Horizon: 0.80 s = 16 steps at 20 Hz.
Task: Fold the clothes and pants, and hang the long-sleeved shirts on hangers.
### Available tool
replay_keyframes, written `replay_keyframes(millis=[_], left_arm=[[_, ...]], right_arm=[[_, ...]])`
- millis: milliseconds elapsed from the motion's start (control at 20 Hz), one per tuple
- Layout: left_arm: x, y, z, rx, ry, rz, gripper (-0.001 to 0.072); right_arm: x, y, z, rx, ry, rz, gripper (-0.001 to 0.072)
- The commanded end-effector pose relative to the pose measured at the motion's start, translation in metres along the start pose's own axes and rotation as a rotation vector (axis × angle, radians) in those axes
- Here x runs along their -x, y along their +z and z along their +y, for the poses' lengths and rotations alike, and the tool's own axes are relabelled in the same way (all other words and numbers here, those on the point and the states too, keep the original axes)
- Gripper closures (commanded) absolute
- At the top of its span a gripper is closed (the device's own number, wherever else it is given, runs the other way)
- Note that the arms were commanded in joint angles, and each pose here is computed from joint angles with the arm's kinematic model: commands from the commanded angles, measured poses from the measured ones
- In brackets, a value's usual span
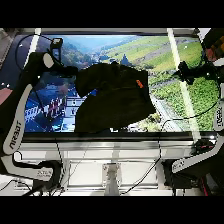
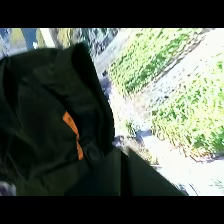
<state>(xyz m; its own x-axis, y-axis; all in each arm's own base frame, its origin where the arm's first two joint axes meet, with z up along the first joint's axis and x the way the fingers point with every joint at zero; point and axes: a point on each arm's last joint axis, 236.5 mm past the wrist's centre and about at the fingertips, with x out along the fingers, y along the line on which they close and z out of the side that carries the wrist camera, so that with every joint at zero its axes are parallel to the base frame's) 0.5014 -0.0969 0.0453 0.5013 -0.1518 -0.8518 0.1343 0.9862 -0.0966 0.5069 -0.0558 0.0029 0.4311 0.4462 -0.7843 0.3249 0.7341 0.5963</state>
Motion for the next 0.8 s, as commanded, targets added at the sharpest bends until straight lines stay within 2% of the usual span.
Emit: replay_keyframes(millis=[0,250,400,600,750], left_arm=[[0.022,-0.016,0.000,-0.001,0.002,0.061,0.0697],[0.038,-0.071,0.001,0.002,-0.001,0.137,0.0698],[0.052,-0.126,-0.010,0.058,-0.065,0.191,0.0698],[0.066,-0.209,-0.042,0.238,-0.237,0.255,0.0698],[0.071,-0.252,-0.068,0.428,-0.374,0.227,0.0699]], right_arm=[[0.001,-0.023,-0.001,0.136,0.006,0.097,0.0700],[-0.001,-0.092,-0.015,0.141,0.052,0.208,0.0702],[0.001,-0.153,-0.012,0.047,0.222,0.207,0.0702],[0.005,-0.220,-0.007,-0.126,0.397,0.163,0.0701],[-0.004,-0.253,-0.017,-0.208,0.380,0.153,0.0699]])
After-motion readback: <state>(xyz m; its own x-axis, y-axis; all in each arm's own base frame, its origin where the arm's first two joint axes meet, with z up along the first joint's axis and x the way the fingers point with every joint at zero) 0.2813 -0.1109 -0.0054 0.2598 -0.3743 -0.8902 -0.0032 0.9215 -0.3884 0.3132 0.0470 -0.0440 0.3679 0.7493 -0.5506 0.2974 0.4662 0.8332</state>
